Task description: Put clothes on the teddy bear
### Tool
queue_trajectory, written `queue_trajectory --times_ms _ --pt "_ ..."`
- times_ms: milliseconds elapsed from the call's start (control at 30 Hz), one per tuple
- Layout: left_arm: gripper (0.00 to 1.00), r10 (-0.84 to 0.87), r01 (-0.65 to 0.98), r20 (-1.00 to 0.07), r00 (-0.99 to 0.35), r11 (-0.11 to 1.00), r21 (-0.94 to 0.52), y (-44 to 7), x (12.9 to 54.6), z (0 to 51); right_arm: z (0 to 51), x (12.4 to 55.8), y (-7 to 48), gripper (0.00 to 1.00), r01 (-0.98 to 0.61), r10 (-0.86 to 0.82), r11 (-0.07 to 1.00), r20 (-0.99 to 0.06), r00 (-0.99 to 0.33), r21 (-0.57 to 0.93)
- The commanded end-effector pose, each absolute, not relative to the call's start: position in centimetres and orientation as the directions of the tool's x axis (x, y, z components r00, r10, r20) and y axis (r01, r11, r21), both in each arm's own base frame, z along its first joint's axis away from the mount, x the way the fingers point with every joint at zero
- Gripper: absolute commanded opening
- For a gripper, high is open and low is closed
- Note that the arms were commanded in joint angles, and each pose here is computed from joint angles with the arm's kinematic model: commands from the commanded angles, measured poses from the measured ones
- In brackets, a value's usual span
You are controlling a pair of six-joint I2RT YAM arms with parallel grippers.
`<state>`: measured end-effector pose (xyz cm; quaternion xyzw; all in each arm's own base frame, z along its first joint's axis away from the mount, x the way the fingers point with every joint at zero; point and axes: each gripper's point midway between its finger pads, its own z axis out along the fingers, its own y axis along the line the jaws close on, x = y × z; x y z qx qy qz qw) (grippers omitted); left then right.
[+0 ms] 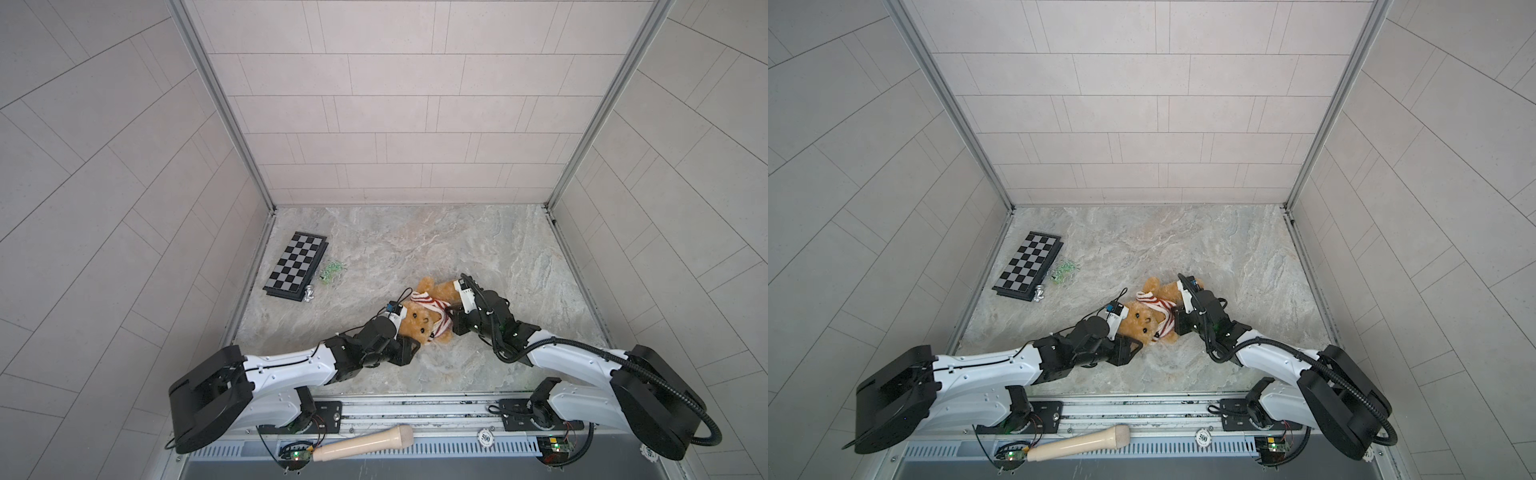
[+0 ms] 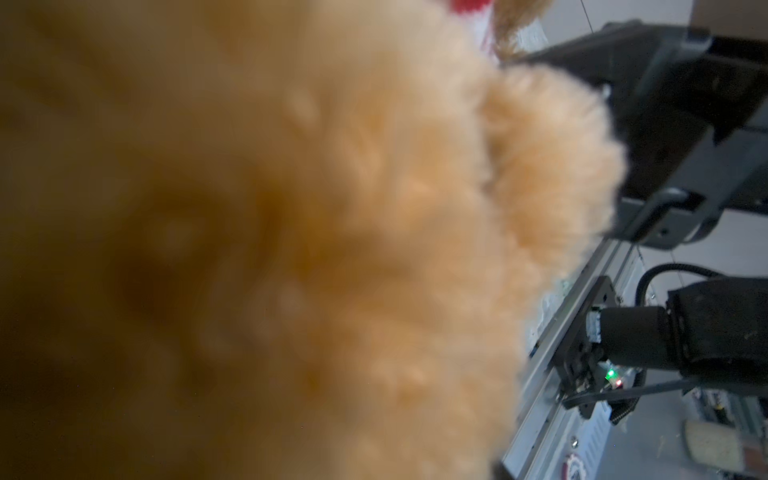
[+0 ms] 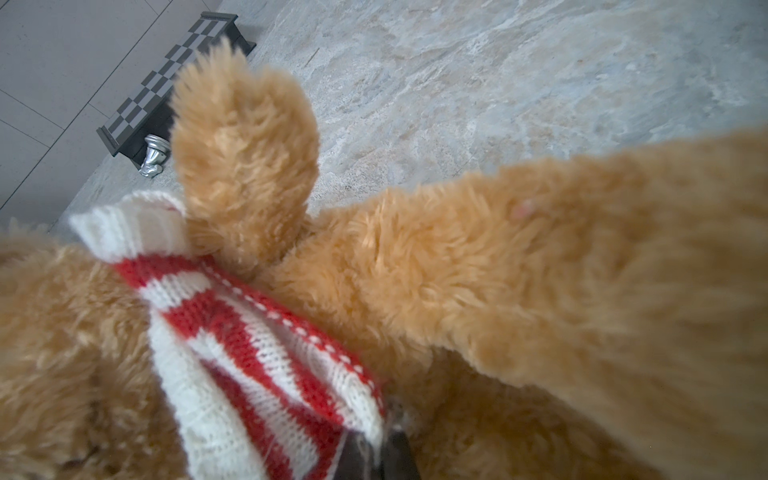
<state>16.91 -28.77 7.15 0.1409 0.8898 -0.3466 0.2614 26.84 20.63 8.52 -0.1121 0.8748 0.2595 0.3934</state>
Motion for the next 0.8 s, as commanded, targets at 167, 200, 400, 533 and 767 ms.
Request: queue_trajectory --times_ms 167,200,400,533,767 --pt "0.15 -0.049 0.469 -0.613 -0.789 0.597 -0.651 -31.2 17.9 11.7 10.4 26.8 21.4 0.05 -0.445 0.011 0.812 -0.771 -0.637 0.378" --pt "0.11 -0.055 0.472 -0.614 -0.787 0.588 -0.657 -31.3 17.9 12.1 10.7 26.7 21.5 0.10 -0.454 0.014 0.805 -0.777 -0.630 0.383" --pt "0.00 -0.144 0.426 -0.586 -0.798 0.553 -0.716 -30.8 18.9 14.3 13.3 25.4 21.6 0.38 -0.542 0.031 0.749 -0.836 -0.547 0.382" --pt "0.00 -0.250 0.374 -0.548 -0.798 0.508 -0.776 -30.0 20.3 16.1 15.2 23.8 21.3 0.53 -0.601 0.065 0.704 -0.877 -0.477 0.379" --pt "0.00 -0.341 0.341 -0.508 -0.791 0.443 -0.829 -29.7 22.2 18.2 14.5 22.5 19.7 0.45 -0.567 0.073 0.728 -0.867 -0.494 0.385"
